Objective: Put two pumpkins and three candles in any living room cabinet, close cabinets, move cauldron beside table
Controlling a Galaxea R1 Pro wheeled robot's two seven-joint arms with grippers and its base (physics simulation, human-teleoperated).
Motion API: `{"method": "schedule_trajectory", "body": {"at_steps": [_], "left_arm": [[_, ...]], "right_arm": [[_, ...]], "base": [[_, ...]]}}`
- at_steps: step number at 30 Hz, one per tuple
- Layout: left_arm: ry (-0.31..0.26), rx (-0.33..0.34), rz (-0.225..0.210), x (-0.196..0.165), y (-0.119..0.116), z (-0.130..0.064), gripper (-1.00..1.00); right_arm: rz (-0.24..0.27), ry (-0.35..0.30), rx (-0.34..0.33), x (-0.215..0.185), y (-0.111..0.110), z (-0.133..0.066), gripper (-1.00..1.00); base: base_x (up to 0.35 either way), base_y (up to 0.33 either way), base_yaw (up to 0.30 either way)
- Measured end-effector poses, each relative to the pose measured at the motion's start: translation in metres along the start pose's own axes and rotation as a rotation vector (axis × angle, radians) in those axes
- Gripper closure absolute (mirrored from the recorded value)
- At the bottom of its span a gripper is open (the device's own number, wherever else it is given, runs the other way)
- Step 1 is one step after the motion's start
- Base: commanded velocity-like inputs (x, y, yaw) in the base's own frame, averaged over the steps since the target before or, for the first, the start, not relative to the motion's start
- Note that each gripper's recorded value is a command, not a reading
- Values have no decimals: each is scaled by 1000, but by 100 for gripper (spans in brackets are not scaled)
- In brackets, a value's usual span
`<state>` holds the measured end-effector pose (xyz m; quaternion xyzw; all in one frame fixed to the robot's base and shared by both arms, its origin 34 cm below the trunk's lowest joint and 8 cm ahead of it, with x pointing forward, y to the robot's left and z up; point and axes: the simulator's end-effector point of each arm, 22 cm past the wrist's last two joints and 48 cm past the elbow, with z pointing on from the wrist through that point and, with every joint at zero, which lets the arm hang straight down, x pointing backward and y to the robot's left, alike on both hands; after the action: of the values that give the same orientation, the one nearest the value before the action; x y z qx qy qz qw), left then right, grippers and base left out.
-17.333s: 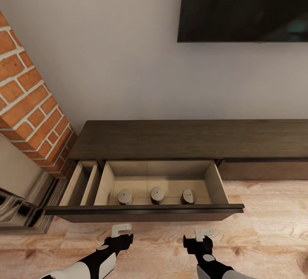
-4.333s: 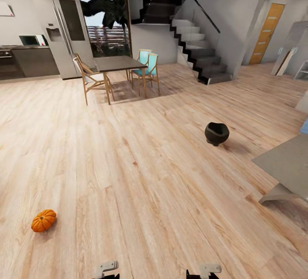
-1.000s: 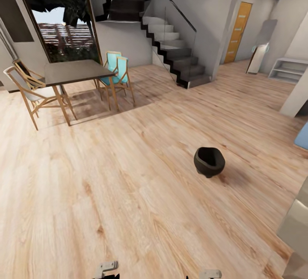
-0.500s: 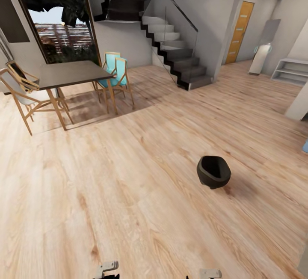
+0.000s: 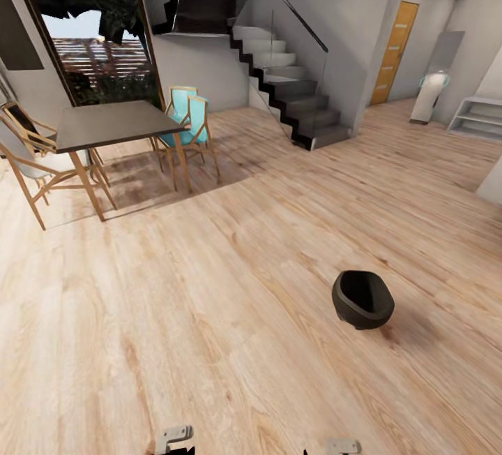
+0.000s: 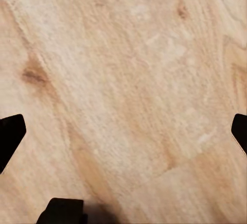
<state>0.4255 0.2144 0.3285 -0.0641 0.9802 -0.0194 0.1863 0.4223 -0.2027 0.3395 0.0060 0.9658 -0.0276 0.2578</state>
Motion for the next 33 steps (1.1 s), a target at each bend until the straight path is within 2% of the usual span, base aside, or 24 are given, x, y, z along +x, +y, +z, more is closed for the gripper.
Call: {"method": "schedule_trajectory", "body": {"at_steps": [25,33], "left_arm": [[1,0,0,0,0,0,-100],[0,0,0,0,0,0,-100]], "right_arm": [[0,0,0,0,0,0,-100],[0,0,0,0,0,0,-100]], "base": [[297,208,-1],[283,233,-191]]}}
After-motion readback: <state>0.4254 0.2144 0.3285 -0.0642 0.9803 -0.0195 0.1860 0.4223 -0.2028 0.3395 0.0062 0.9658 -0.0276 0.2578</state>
